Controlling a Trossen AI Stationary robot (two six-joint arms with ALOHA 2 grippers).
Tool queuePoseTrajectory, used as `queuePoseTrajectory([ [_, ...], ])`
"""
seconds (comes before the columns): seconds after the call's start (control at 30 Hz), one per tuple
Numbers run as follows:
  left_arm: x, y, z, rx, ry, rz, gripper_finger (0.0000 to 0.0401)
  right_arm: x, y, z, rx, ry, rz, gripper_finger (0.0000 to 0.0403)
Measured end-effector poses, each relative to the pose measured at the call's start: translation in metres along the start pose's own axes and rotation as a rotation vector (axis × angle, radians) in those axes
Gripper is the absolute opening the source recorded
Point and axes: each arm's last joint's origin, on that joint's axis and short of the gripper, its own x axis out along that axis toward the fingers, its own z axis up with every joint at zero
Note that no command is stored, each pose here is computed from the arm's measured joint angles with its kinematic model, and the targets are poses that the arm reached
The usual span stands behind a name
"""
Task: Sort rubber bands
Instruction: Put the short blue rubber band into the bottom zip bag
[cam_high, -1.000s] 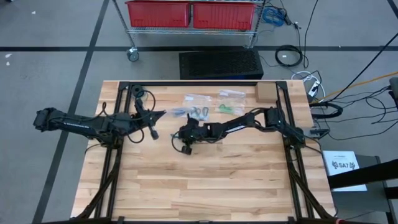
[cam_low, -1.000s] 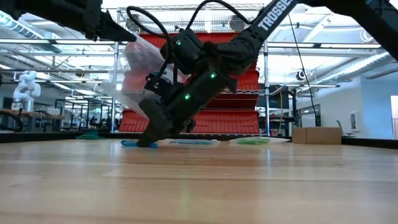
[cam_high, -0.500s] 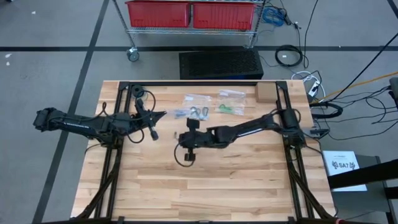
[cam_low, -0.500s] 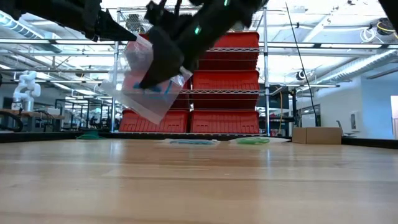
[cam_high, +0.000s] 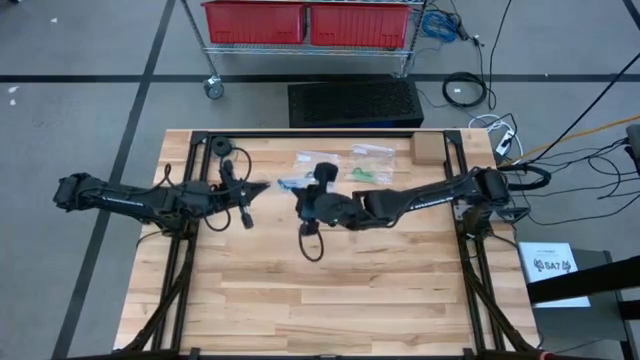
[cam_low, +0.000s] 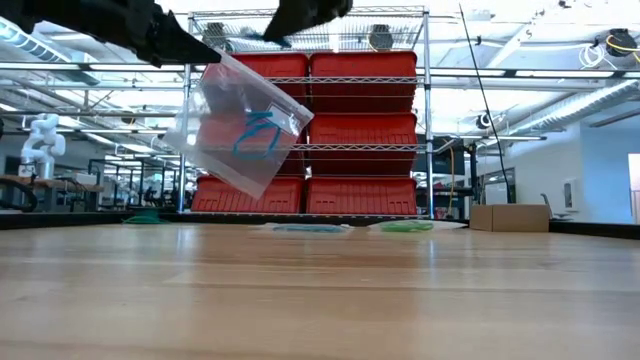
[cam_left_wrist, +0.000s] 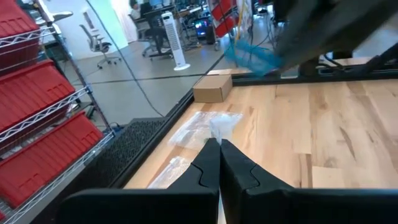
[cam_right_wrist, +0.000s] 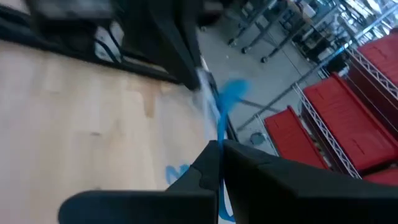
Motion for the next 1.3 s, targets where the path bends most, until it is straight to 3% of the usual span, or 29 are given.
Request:
queuePoseTrajectory([
  [0.33, 0.000, -0.001, 0.001, -0.002, -0.009, -0.028, 0.0000, 0.038, -0.010, -0.024, -0.039, 0.094, -0.038, 0.0000],
  [0.67, 0.000, -0.001, 0.001, -0.002, -0.010, -0.028, 0.0000, 0.046, -0.007, -0.029, -0.008, 0.082, 0.048, 0.0000],
  [0.87, 0.000, -0.001, 0.001, -0.005, -0.016, -0.039, 0.0000, 0.045, -0.003, -0.027, 0.035, 0.034, 0.209, 0.0008],
  [1.0, 0.000, -0.001, 0.001, -0.005, -0.016, -0.039, 0.0000, 0.045, -0.003, -0.027, 0.049, 0.029, 0.213, 0.0043],
  [1.3, 0.001, -0.002, 0.001, -0.001, -0.011, -0.047, 0.0000, 0.045, -0.003, -0.026, 0.082, 0.028, 0.210, 0.0179],
])
